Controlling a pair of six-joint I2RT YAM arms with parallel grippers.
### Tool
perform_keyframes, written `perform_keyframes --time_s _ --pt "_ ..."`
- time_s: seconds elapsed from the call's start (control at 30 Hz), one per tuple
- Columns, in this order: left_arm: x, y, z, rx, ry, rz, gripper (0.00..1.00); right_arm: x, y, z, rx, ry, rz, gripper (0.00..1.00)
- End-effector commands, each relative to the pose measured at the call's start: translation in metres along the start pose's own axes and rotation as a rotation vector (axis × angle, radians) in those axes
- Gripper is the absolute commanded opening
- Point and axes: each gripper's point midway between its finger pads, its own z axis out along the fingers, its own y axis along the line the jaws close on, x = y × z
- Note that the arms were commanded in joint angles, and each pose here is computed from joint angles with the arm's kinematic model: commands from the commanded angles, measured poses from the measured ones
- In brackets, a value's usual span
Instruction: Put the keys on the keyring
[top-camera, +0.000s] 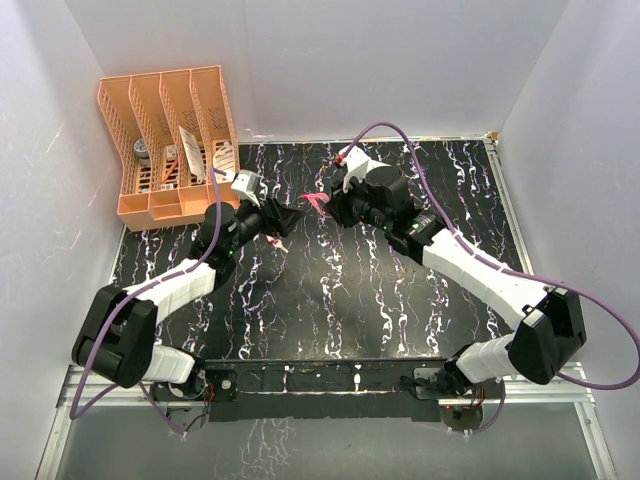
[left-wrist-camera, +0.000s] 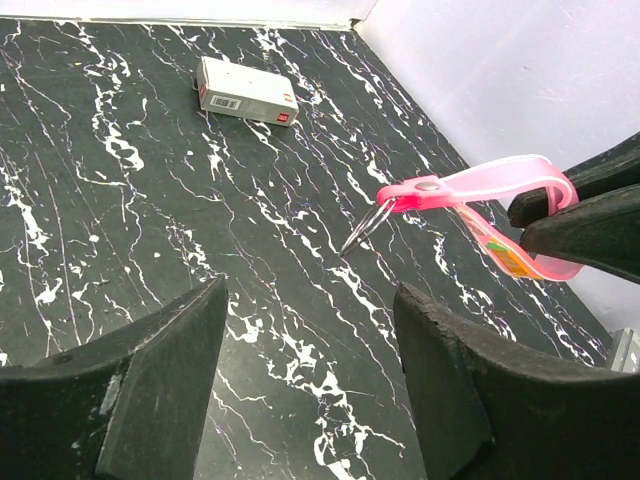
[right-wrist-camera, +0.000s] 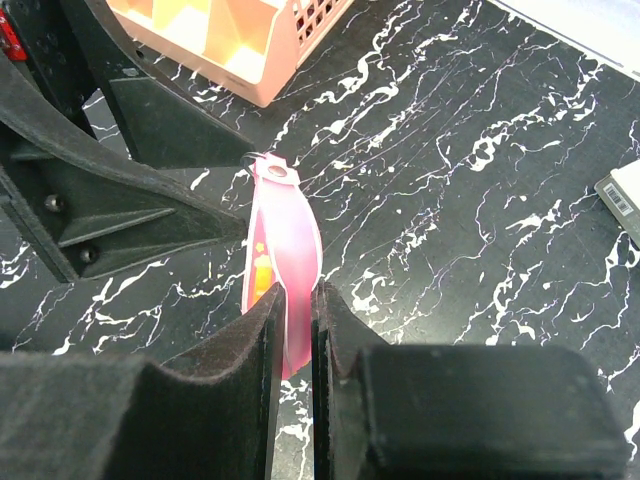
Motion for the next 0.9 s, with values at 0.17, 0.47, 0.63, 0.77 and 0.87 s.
perform_keyframes --time_s 0.17,0.47,0.63,0.77,0.87 --pt "-0.033 -0.017 0.007 0.058 -0.113 0.082 0.62 -0.021 0.009 -0.015 -0.043 -0.074 -0.020 0.13" --pt "-0.036 -0.021 0.010 0.081 -0.138 0.104 0.42 -0.019 0.009 -0.015 -0.043 -0.066 -0.019 0.13" --pt "-0.035 -0.021 0.009 0.085 -0.139 0.102 0.30 -0.018 0.008 -0.015 -0.042 -0.065 -0.019 0.13" --pt "-0.034 -0.022 0.008 0.091 -0.142 0.105 0.21 -0.018 0.007 -0.015 -0.035 -0.065 -0.020 0.13" --pt "-0.037 -0.025 0.007 0.100 -0.152 0.108 0.11 -0.015 0.003 -0.013 -0.013 -0.056 -0.016 0.13"
